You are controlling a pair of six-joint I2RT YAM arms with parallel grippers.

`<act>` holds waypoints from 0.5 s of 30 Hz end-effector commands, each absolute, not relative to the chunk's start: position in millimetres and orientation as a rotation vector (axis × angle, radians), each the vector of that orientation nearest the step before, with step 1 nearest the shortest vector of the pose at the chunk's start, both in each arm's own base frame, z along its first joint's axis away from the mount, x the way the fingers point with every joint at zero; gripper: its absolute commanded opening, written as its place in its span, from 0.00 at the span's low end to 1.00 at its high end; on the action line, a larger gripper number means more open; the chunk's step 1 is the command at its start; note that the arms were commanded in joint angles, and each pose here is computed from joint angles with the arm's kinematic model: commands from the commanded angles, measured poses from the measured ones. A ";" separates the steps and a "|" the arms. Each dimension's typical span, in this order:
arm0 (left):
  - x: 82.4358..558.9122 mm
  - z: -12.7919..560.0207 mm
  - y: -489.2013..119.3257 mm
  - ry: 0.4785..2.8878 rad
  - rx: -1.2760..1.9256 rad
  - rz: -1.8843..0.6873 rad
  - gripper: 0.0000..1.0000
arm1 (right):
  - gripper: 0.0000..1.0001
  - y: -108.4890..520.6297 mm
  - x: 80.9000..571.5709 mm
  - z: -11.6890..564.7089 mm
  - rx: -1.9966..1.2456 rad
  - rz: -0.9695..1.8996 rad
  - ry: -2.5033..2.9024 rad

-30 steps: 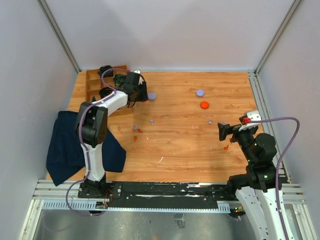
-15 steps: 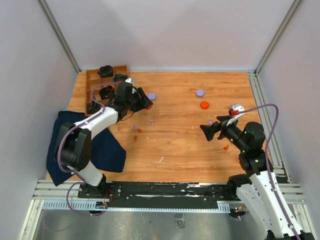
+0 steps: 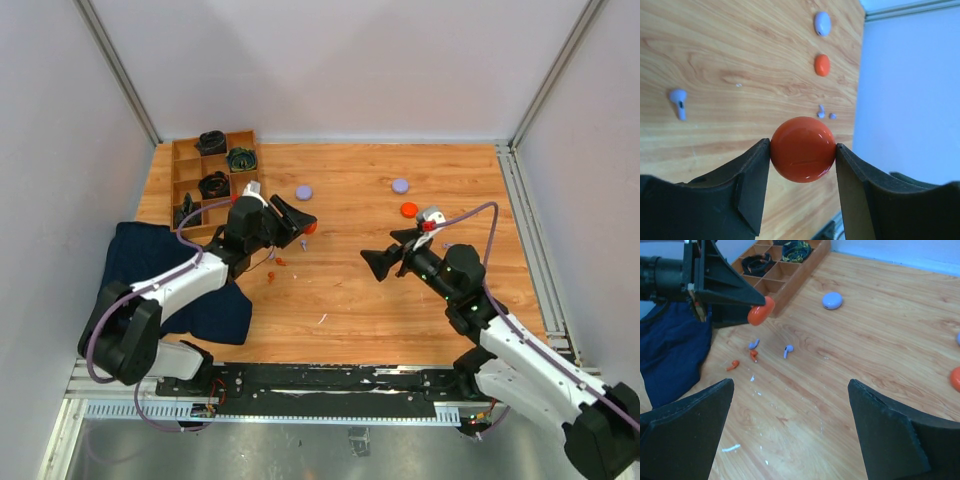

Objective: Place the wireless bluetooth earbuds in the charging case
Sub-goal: Pick up the charging case at the center of the board.

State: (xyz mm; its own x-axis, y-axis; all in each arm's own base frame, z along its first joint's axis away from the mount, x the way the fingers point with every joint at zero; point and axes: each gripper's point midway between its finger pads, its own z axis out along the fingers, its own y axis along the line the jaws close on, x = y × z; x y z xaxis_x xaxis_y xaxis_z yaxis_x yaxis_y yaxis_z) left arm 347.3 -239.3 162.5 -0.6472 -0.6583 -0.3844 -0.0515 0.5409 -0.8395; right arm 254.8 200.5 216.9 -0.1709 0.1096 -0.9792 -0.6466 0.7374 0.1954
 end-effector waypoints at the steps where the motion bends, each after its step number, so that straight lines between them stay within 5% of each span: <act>1: 343.5 200.4 -245.1 1.901 -0.672 -1.233 0.49 | 0.99 219.9 264.6 242.5 -0.367 0.741 1.476; 15: 315.8 219.2 -258.4 1.767 -0.788 -1.379 0.47 | 0.97 295.1 270.8 243.4 -0.415 0.766 1.383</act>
